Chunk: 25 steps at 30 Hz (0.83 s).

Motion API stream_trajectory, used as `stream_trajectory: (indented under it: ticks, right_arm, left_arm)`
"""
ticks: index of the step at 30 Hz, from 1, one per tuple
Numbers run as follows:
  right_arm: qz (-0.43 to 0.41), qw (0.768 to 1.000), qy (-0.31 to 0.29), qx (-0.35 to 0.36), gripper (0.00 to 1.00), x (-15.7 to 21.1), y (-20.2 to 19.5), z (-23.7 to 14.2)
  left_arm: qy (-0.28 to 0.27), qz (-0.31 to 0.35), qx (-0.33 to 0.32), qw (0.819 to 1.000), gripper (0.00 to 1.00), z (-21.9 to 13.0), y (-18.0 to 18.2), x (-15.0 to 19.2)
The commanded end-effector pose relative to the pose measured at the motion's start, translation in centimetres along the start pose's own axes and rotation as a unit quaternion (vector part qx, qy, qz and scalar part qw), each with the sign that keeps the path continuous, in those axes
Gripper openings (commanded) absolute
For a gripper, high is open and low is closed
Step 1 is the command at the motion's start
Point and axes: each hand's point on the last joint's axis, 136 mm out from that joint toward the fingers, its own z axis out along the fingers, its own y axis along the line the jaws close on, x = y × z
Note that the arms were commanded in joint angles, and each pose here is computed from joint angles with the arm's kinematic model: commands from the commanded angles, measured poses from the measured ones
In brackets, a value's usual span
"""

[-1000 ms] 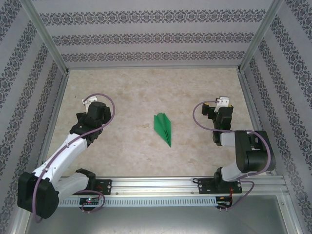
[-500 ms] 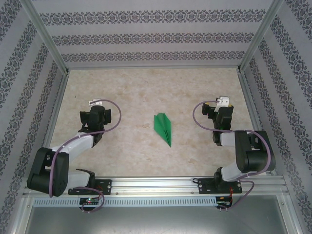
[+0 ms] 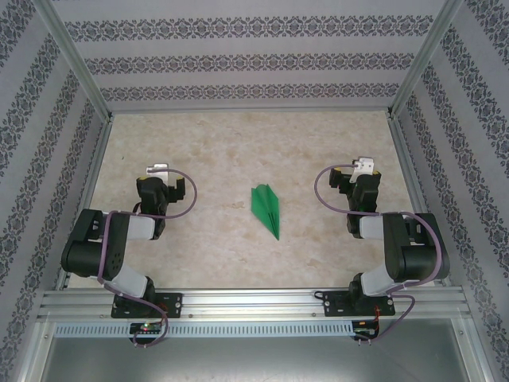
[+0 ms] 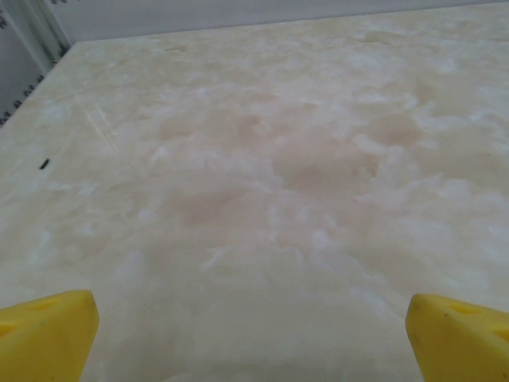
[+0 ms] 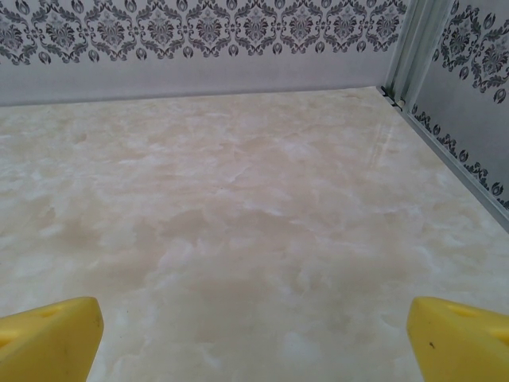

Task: Fold a paper plane with a square sheet of paper (pick it up from the middle)

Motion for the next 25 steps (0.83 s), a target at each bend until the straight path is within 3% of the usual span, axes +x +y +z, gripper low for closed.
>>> stream_trajectory:
  ticks: [1, 25]
  right_arm:
    - [0.007, 1.0, -0.027, -0.001, 0.98, -1.56, 0.16, -0.16]
    - [0.006, 1.0, -0.026, 0.0, 0.98, -1.48, 0.11, -0.15]
  left_arm:
    - [-0.056, -0.007, 0.019, 0.998, 1.0, -0.05, -0.23, -2.63]
    - [-0.051, 0.003, 0.042, 0.998, 1.0, 0.03, -0.98, -2.61]
